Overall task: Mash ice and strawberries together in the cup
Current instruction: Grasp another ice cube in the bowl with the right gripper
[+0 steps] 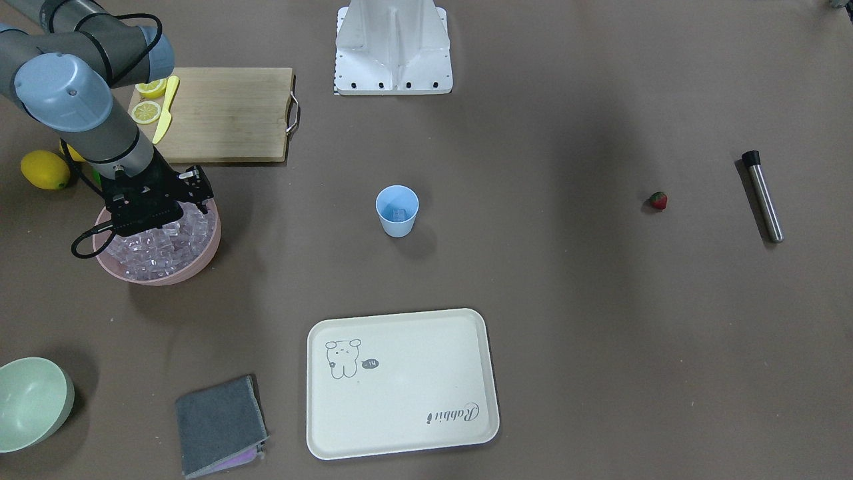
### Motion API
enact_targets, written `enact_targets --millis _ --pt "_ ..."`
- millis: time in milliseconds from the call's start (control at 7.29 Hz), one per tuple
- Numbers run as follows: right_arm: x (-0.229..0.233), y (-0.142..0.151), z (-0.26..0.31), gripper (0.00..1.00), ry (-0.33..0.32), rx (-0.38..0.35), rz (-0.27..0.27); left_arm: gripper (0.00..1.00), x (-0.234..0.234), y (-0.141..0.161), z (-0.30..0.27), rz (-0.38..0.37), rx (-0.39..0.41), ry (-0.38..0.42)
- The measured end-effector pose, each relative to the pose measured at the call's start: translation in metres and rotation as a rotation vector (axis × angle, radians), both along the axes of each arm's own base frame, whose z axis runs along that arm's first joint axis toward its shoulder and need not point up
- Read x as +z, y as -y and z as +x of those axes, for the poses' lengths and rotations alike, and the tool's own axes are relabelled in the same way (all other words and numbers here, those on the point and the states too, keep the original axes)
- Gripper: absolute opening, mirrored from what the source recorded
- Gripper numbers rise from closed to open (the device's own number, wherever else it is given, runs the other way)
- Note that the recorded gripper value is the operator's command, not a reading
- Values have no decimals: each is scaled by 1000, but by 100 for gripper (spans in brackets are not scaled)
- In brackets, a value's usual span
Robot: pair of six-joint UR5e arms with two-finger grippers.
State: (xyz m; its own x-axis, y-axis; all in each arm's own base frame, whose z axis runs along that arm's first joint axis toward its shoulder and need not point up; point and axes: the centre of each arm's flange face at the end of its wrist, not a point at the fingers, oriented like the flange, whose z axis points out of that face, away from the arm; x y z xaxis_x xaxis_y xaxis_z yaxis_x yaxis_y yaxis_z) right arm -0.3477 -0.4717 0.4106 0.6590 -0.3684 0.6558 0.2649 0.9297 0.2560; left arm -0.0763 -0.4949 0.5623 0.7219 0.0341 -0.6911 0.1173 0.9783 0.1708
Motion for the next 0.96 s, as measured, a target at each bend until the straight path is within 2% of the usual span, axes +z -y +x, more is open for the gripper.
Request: enact_targets --millis 137,274,411,960 --pt "5 0 -3 50 10 -3 6 98 -2 -1 0 3 0 1" --pt "5 0 -4 22 17 -4 8 98 -3 -3 0 6 0 2" --pt "5 -1 -4 0 22 -5 9 98 -5 -3 0 8 -1 2" --pt "-11 -6 3 0 50 -6 30 98 -10 -4 0 16 -1 3"
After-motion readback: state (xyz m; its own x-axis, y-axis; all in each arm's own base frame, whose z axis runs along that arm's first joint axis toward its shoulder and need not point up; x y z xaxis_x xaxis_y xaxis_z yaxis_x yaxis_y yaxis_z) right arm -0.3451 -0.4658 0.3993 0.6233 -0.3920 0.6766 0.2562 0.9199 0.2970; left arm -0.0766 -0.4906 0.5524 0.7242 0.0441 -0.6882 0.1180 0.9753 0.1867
